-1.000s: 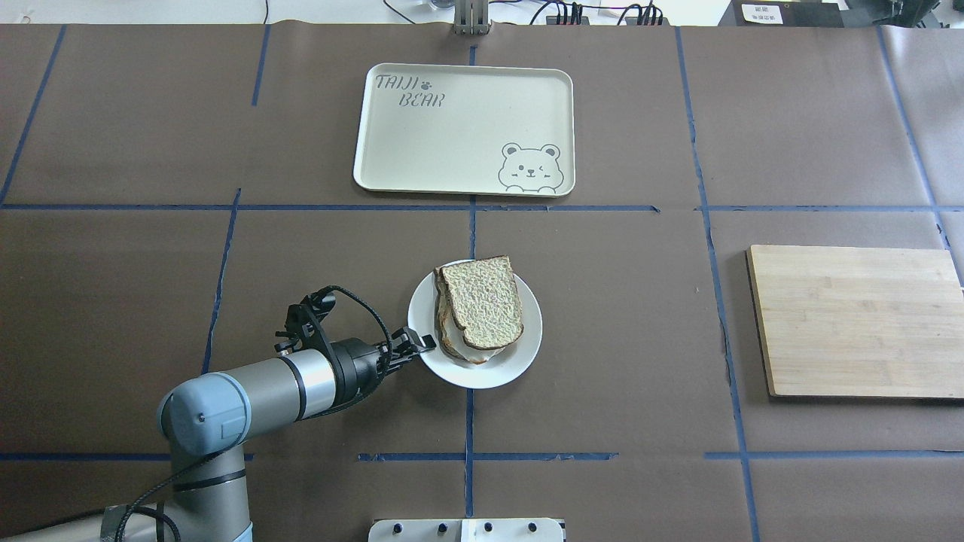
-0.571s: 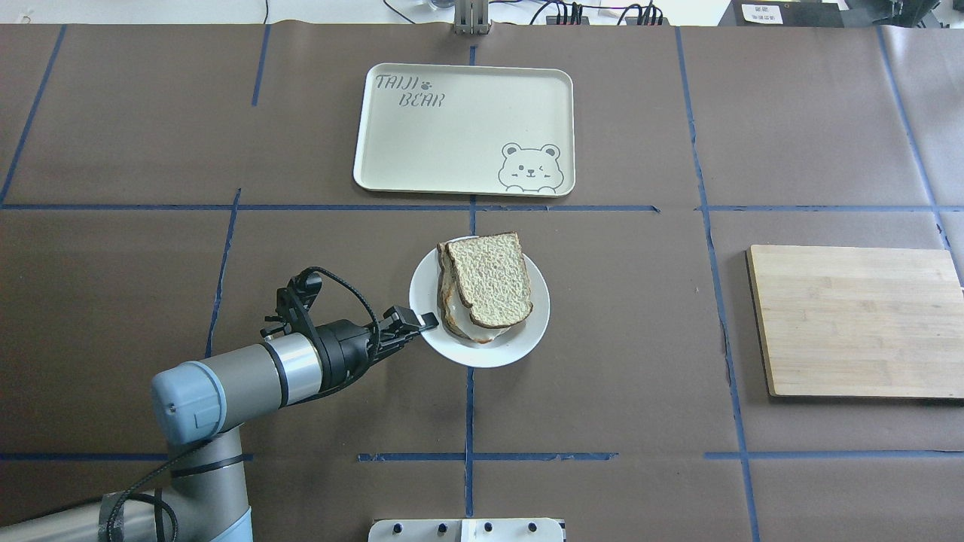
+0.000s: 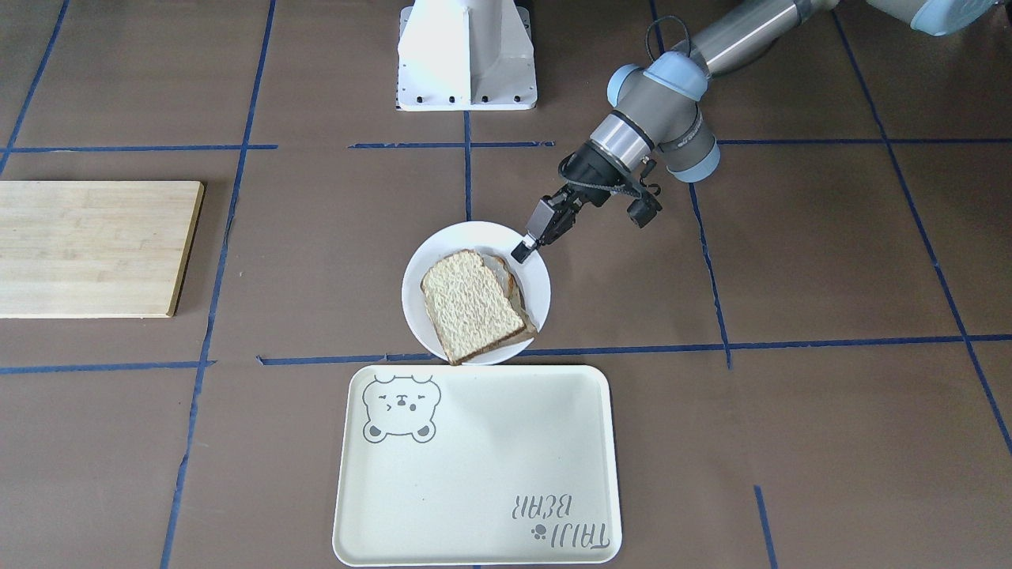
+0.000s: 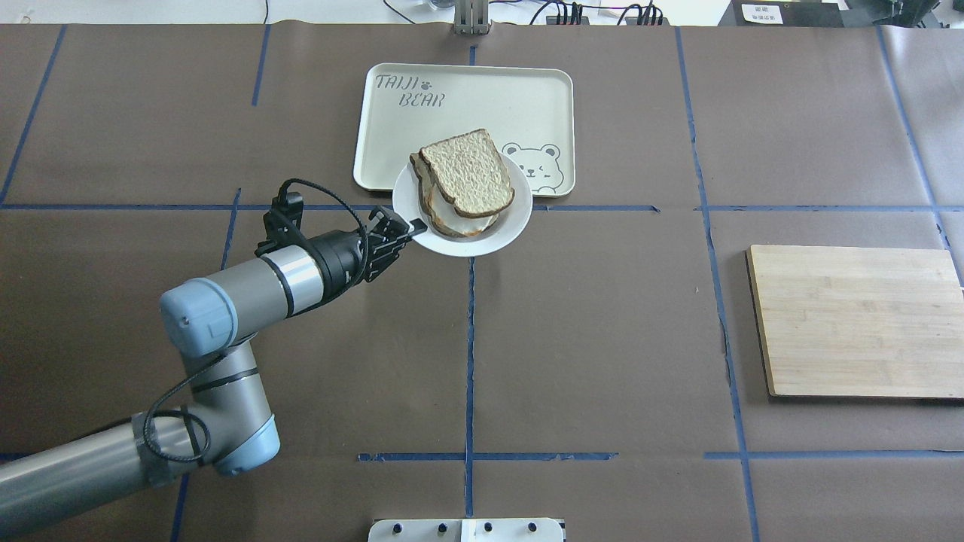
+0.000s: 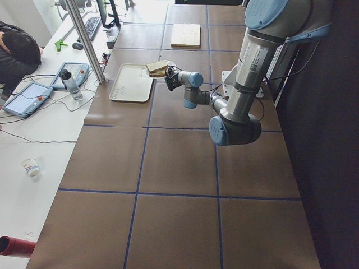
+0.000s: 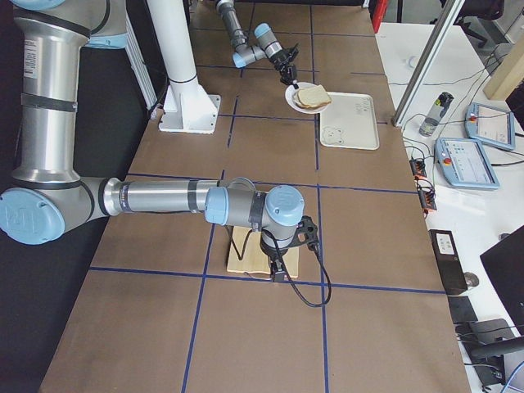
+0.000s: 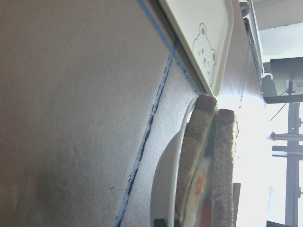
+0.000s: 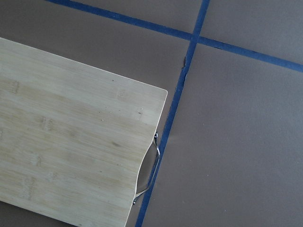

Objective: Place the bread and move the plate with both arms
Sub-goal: 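Slide the plate with the left gripper onto the white bear tray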

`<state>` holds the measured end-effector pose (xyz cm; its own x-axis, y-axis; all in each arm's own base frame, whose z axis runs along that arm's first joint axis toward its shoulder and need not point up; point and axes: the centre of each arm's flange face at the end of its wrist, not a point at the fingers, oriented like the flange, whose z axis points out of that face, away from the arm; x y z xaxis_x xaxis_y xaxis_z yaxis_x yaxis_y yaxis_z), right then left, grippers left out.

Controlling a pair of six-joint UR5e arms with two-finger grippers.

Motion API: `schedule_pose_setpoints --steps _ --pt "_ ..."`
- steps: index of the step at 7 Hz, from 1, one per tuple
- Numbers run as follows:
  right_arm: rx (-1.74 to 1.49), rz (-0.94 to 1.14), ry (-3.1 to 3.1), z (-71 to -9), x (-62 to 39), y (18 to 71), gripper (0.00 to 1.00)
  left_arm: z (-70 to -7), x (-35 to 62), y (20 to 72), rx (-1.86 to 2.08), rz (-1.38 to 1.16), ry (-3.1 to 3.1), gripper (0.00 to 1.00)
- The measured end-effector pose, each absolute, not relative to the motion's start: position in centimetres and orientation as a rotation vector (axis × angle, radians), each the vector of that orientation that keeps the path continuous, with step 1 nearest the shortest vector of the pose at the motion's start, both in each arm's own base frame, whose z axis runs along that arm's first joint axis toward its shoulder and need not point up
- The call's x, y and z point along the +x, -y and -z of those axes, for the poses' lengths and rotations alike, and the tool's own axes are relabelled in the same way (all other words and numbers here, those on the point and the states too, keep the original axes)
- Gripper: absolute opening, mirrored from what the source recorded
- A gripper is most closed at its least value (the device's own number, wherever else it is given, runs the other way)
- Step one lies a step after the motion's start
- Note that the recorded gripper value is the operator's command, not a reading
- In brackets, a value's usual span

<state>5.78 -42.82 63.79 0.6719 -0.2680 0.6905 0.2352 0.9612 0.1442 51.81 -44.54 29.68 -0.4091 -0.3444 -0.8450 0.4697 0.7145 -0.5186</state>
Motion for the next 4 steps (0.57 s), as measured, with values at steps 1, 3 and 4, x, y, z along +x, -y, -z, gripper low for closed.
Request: schedule_pose_setpoints --steps 1,3,4 --pt "0.044 0.283 0.784 -63.8 5.8 42.8 1.00 -29.5 52.6 48.9 0.110 0.965 -1.762 0.04" --pt "0.044 0.283 0.784 -63.8 5.8 42.8 1.00 -29.9 55.1 55.1 0.133 1.056 -1.697 0.09" --pt "0.044 0.283 0.785 -63.8 5.8 42.8 1.00 -30.3 56.7 57.1 0.145 1.080 -1.666 0.12"
